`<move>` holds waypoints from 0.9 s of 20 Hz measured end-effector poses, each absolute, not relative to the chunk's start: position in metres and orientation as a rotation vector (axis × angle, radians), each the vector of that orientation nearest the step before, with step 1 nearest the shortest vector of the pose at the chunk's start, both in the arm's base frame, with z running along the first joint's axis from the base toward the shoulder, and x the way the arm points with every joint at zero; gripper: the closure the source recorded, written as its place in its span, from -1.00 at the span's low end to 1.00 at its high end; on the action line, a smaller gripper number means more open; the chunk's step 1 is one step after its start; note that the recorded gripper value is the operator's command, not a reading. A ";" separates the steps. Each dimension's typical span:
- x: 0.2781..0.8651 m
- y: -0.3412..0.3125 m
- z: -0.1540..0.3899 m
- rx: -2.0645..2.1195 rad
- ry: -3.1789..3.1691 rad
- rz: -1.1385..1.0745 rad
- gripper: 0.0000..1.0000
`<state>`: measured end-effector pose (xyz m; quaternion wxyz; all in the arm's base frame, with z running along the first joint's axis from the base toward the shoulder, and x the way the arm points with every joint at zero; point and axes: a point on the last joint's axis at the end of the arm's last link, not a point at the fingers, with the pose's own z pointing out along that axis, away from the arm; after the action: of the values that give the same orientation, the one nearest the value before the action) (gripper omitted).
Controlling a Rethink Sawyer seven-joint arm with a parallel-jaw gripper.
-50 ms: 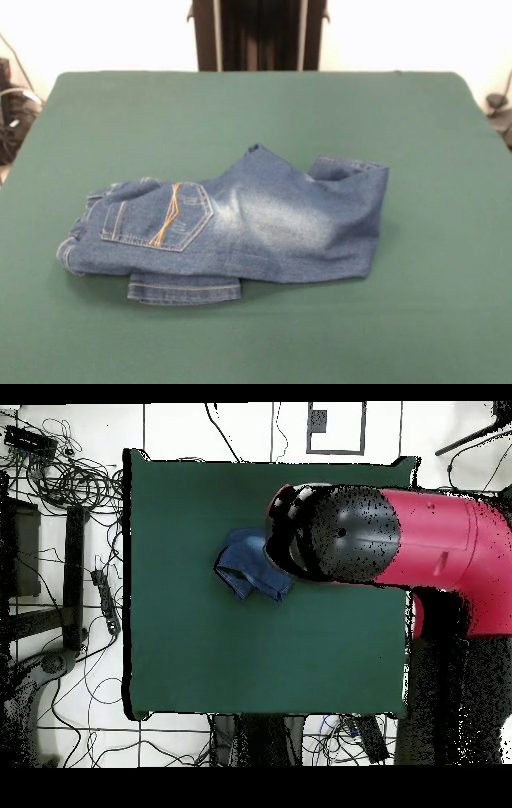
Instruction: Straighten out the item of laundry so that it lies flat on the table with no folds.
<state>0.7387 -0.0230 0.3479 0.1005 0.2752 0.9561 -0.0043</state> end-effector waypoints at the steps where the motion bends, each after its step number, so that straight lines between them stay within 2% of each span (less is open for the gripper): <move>1: 0.738 -0.023 0.347 0.814 2.823 -0.014 -1.00; 18: 0.725 -0.023 0.320 0.805 2.814 -0.019 -1.00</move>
<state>0.7250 -0.0225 0.3199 0.1073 0.2736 0.9558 -0.0065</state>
